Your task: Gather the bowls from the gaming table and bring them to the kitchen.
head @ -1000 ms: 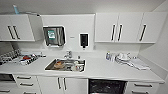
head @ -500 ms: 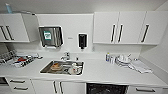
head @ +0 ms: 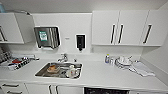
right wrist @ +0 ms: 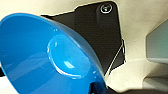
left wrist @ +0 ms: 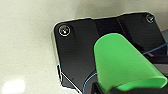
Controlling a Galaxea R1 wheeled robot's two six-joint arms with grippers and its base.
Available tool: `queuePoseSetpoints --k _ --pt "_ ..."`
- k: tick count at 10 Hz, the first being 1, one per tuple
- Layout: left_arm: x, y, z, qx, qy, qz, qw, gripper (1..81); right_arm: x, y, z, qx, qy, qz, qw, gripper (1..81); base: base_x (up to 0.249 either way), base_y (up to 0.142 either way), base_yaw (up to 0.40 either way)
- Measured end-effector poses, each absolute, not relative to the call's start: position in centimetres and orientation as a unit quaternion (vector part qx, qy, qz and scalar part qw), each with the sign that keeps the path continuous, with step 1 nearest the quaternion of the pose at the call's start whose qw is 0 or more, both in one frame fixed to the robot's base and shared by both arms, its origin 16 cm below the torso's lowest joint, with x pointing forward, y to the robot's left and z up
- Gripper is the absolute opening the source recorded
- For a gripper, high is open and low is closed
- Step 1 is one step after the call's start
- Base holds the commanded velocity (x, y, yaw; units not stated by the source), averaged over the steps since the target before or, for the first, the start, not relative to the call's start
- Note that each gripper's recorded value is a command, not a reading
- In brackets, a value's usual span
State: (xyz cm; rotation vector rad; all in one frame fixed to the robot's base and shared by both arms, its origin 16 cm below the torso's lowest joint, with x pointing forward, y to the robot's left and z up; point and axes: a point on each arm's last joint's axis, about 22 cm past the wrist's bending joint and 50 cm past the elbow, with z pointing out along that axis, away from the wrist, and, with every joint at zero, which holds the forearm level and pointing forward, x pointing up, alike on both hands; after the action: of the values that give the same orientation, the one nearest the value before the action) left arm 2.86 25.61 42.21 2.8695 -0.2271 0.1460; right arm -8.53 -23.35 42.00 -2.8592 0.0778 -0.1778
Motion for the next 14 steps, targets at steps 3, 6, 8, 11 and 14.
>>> queuePoseSetpoints --k 3,6,8,11,14 --pt "3.4 25.5 42.2 0.987 -0.078 0.054 0.13 1.0 -8.0 -23.6 42.0 -0.988 0.028 -0.065 0.136 1.0 0.0 0.0 0.0" --pt "2.7 25.5 42.2 0.987 -0.078 0.049 0.13 1.0 -9.3 -24.4 42.1 -0.989 0.031 -0.054 0.134 1.0 0.0 0.0 0.0" --pt "2.8 24.8 42.3 0.986 -0.078 0.05 0.139 1.0 -9.0 -23.5 42.5 -0.986 0.033 -0.058 0.151 1.0 0.0 0.0 0.0" --pt "2.8 24.0 43.0 0.983 -0.077 0.054 0.161 1.0 -8.9 -22.7 43.8 -0.98 0.037 -0.061 0.186 1.0 0.0 0.0 0.0" --pt "2.5 22.6 44.7 0.975 -0.074 0.053 0.204 1.0 -9.7 -23.4 45.0 -0.977 0.042 -0.057 0.2 1.0 0.0 0.0 0.0"
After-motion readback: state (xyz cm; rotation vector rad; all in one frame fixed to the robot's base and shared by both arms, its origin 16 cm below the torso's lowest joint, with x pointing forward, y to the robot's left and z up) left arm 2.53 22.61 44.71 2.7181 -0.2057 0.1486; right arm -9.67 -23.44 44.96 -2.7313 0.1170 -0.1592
